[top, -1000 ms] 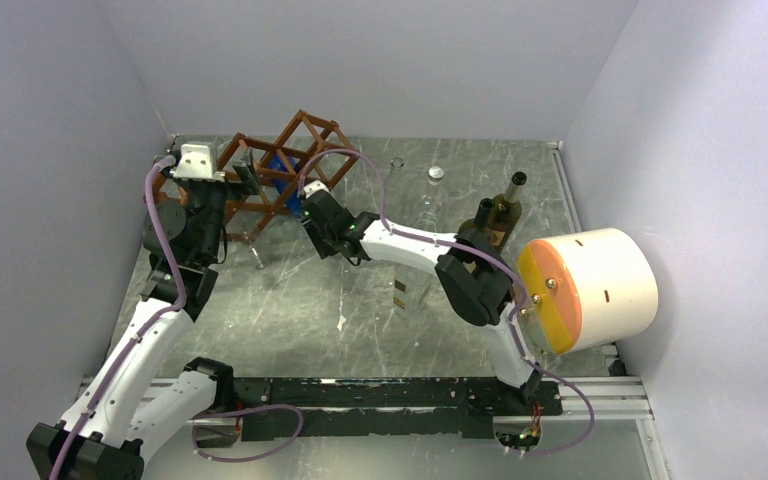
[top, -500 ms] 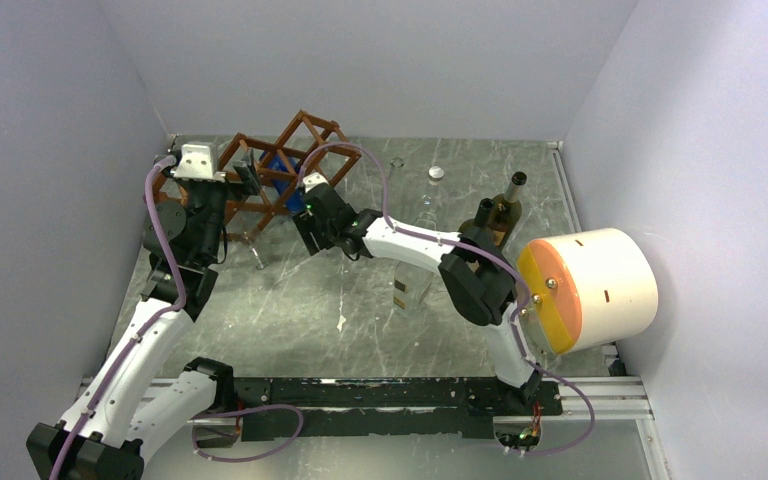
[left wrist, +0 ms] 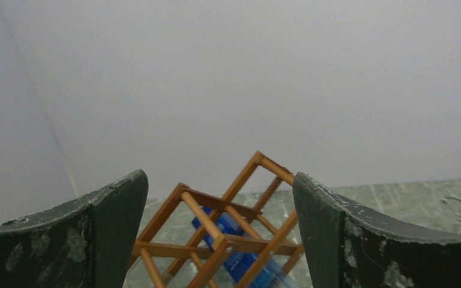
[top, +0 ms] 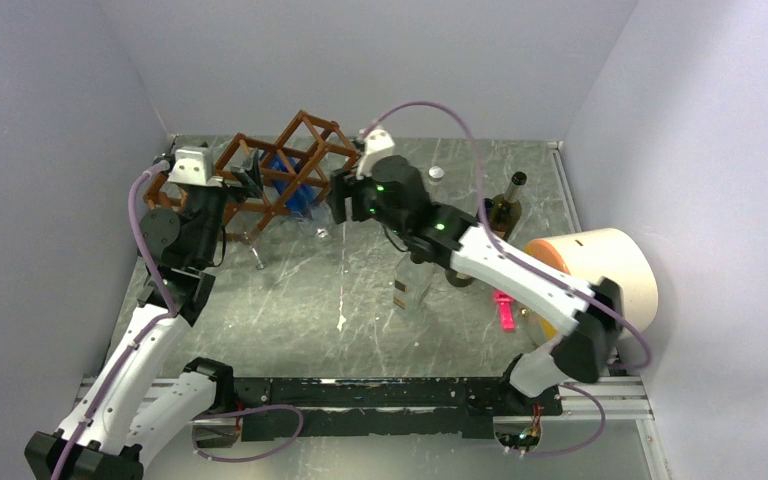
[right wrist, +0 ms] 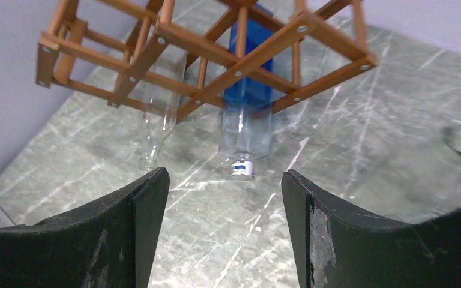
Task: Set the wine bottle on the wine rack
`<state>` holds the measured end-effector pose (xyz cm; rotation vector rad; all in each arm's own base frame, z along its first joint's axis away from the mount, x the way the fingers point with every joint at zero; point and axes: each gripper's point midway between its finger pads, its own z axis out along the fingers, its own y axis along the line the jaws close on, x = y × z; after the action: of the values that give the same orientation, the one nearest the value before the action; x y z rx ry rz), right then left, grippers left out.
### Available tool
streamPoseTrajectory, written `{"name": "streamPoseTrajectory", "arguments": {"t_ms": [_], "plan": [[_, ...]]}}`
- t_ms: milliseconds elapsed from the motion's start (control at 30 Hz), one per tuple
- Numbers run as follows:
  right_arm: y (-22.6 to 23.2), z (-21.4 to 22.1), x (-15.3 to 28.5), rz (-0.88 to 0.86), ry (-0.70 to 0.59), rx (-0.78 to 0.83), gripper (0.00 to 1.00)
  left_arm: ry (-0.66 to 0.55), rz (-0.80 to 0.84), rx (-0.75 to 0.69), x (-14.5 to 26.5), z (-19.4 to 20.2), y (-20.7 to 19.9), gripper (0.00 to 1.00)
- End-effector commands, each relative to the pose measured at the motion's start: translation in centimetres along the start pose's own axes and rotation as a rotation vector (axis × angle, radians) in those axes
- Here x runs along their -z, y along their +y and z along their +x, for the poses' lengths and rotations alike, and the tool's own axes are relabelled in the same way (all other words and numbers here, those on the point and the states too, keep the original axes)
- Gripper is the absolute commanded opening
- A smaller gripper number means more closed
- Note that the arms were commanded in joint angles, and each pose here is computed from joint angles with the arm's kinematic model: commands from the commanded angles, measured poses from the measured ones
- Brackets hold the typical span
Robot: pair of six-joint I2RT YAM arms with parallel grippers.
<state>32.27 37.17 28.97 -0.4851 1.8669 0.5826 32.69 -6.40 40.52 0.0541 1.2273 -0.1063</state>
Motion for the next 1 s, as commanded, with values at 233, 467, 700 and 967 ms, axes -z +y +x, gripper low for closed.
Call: {"name": "streamPoseTrajectory", "arguments": {"t_ms": [233,467,700,967], "plan": [[-9.0,-0.2,12.9,0.370,-0.018,-0.033,0.72,-0.048,0.562,0.118,2.2,-1.2,-9.8,0.94],[-8.6,3.6,15.2,0.297,0.127,-0.011,0.73,-0.002,0.836,0.156,4.3,-0.6,-14.6,0.94],[-8.1,6.8,15.8,0.244,0.203,-0.018,0.72,0.010,0.915,0.164,5.4,-0.2,-16.6,0.94],[-8.6,8.4,14.7,0.250,0.214,0.022,0.53,0.021,0.911,0.171,5.3,0.7,-16.9,0.94]]}}
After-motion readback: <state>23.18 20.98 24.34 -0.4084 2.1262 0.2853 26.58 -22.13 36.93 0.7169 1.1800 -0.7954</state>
